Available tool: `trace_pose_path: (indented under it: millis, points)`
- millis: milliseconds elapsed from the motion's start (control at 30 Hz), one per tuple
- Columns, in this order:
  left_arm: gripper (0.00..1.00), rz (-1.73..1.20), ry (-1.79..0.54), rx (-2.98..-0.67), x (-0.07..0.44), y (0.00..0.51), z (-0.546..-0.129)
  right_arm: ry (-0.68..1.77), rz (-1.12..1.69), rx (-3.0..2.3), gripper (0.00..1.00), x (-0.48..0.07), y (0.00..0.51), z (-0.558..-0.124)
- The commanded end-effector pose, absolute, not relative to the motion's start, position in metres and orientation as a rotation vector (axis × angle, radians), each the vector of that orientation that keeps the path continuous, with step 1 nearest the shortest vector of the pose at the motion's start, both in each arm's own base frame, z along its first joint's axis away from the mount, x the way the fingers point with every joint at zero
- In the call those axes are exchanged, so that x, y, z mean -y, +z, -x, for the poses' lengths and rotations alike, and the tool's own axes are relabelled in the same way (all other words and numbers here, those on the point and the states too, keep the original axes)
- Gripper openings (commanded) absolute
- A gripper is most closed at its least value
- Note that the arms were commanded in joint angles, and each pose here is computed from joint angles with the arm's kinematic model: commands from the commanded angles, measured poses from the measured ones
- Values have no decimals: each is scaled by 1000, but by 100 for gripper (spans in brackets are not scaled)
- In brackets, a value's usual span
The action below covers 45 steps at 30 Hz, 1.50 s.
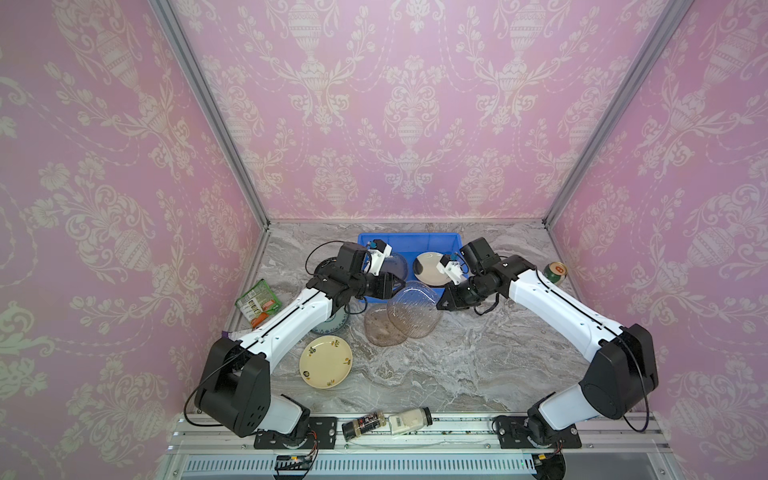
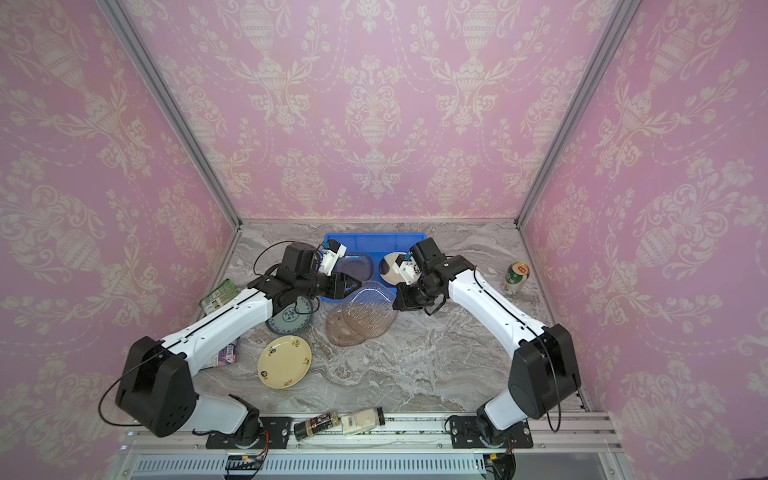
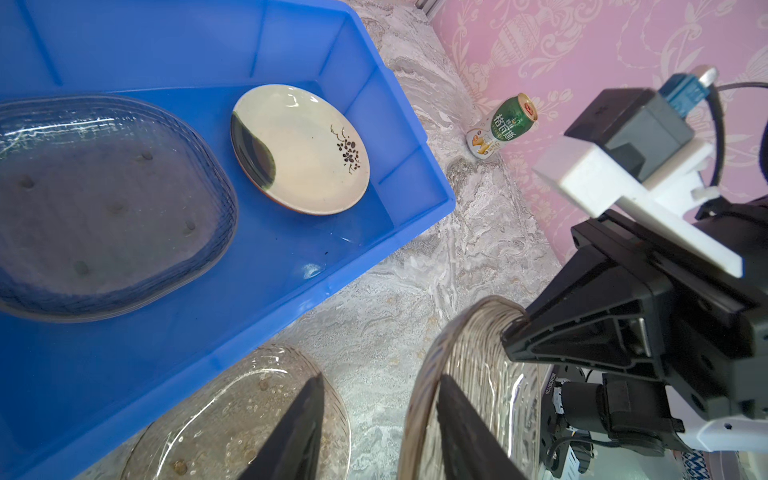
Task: Place the plates into the plastic bin on the countertop
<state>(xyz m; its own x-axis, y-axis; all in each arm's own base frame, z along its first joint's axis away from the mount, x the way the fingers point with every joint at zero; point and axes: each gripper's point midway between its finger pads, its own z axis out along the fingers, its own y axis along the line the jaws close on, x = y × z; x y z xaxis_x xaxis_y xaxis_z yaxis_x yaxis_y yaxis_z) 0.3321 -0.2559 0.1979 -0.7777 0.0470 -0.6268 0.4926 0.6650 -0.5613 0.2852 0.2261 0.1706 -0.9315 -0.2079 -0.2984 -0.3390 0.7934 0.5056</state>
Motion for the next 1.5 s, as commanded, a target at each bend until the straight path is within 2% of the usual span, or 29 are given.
trace_pose_path:
  millis: [0,167,367,500,567,700,1067,1233,1467]
  points:
    - [44,-459,-1039,-2297,260,200,-331,847,430,-2677,0,-228,192,-296]
    - [39,-453,-1055,-2308,262,195,-331,834,425,-2671,0,-227,195,-303]
    - [18,-443,-1050,-2304,262,194,-334,823,385,-2671,0,-224,195,-312]
    - [5,-413,-1047,-2303,263,192,-340,846,346,-2671,17,-228,191,-319]
    - [0,-391,-1045,-2304,263,191,-345,854,326,-2660,30,-230,190,-323]
    - [0,-318,-1013,-2301,261,188,-358,840,254,-2629,47,-227,194,-333]
    - [0,-70,-894,-2185,240,203,-389,827,2,-2657,47,-219,181,-348]
    - [0,3,-881,-2148,233,203,-392,888,-114,-2597,31,-226,182,-367]
    - [0,49,-889,-2141,230,197,-392,979,-152,-2595,24,-244,173,-387]
